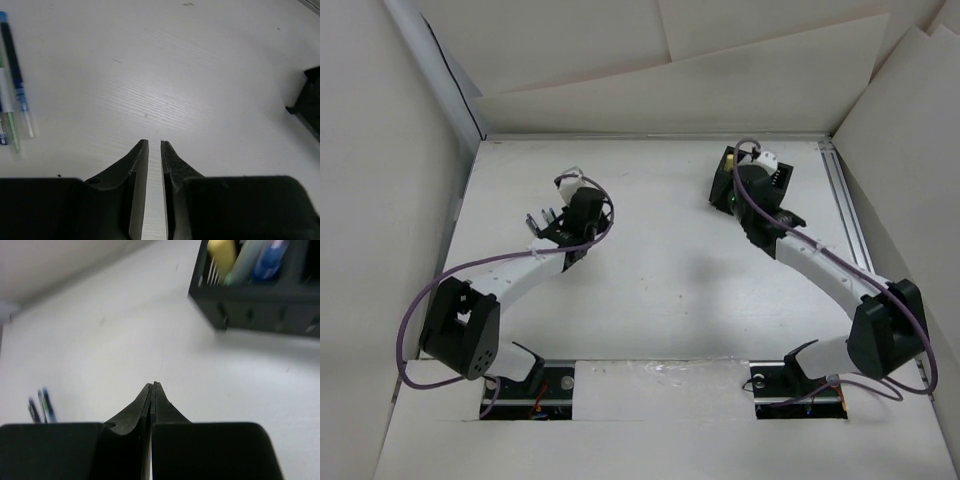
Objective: Sort the stationery into containers
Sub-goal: Pick up the pen from the center of the board.
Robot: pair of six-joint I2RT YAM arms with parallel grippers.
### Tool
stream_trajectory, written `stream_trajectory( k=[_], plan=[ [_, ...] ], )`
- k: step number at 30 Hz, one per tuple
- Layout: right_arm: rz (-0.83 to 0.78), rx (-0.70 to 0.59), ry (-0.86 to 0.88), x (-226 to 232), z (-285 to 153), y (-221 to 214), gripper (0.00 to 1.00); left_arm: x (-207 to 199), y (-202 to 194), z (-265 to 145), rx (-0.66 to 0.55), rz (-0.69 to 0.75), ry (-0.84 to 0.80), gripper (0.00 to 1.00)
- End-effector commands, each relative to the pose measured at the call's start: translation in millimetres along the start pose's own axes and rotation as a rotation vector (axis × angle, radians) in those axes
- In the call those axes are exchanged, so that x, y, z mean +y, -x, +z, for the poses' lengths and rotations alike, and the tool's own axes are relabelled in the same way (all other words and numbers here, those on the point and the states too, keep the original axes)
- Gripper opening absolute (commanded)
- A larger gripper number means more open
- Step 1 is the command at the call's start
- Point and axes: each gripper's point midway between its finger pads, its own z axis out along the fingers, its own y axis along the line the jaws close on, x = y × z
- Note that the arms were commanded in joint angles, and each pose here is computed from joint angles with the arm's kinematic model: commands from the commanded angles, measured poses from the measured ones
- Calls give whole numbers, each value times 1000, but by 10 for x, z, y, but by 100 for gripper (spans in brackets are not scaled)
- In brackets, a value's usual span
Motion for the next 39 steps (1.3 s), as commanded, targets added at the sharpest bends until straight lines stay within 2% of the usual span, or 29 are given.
stream_trajectory(
  k=[1, 2, 6, 10, 13, 18, 24, 33, 39],
  plan=[
    [12, 119, 171, 320, -246, -399, 0, 360, 168, 110, 3, -94, 111, 13],
    [2, 140, 165, 270, -289, -496, 0, 400, 225, 134, -5, -111, 113, 13],
    [-15, 146, 200, 244, -488, -515, 0, 776, 363, 218, -39, -170, 215, 23],
    [-16, 175, 250, 298, -613, -568, 5, 1054, 402, 308, -40, -236, 265, 24],
    [-27, 207, 254, 275, -563, -741, 5, 1037, 394, 408, -24, -239, 279, 24],
    [-38, 286, 279, 333, -532, -999, 5, 1151, 240, 596, 26, -200, 350, 12],
    [-42, 278, 271, 320, -551, -1009, 5, 1301, 70, 588, 48, -191, 397, 12],
    [-46, 280, 257, 294, -522, -1034, 6, 1407, 110, 546, 14, -178, 445, 16],
    [-42, 275, 250, 270, -504, -1012, 6, 1459, 57, 553, 33, -165, 472, 18]
  ],
)
